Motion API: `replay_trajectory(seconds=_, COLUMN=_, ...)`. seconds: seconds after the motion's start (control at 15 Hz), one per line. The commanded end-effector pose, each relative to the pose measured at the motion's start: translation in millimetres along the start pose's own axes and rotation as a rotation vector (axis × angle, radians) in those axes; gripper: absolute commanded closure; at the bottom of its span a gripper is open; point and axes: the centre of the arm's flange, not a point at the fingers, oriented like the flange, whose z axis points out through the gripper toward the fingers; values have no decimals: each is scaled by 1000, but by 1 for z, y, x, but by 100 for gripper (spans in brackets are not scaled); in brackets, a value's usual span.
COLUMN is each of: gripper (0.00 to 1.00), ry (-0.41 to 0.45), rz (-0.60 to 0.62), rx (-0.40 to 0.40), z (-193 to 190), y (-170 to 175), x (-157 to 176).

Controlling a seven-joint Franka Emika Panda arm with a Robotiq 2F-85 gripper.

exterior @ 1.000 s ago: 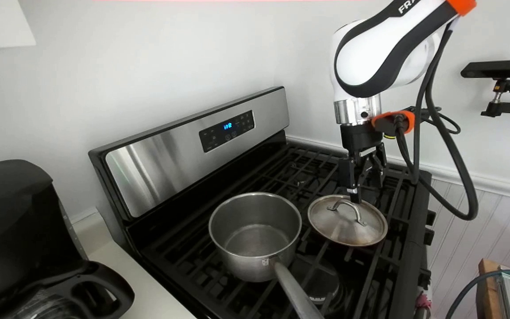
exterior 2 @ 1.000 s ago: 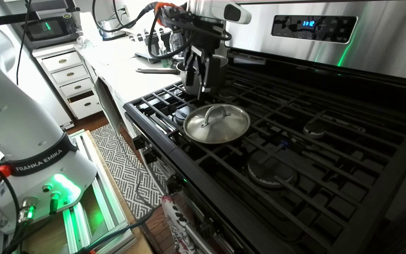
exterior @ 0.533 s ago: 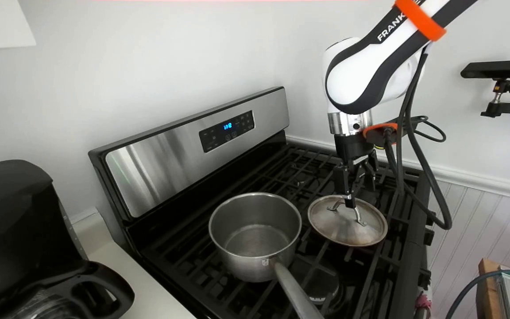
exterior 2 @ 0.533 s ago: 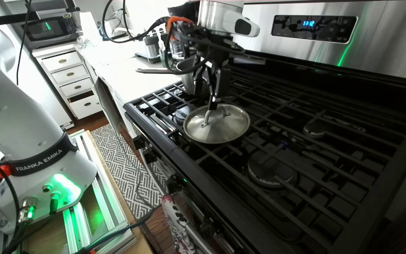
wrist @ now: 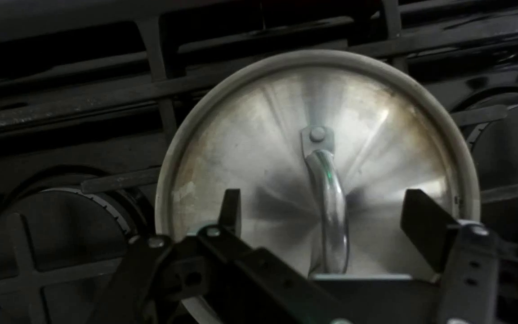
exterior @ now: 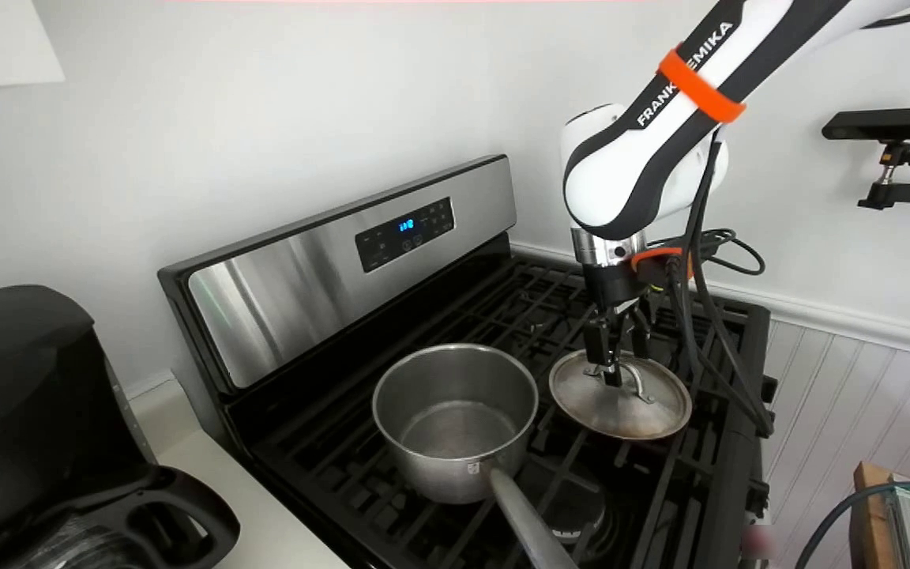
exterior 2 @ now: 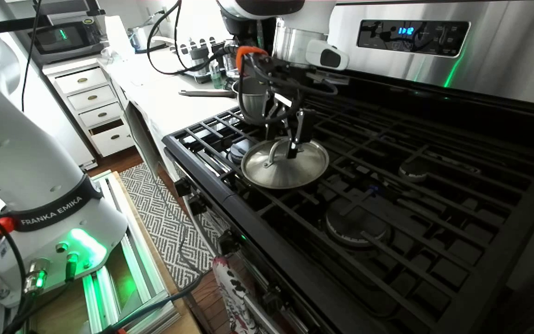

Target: Put the silver lid on the silver pot

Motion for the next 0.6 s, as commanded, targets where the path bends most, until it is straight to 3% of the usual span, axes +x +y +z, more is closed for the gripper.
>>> replay_trajectory(seconds=0.0, gripper=41, ry=-2, rz=-38, rx=-3, z=6, y=3, x=15)
replay_trajectory(seconds=0.53, gripper=96, ry=-15, rz=-71, rx=0, z=7, y=3, x=27)
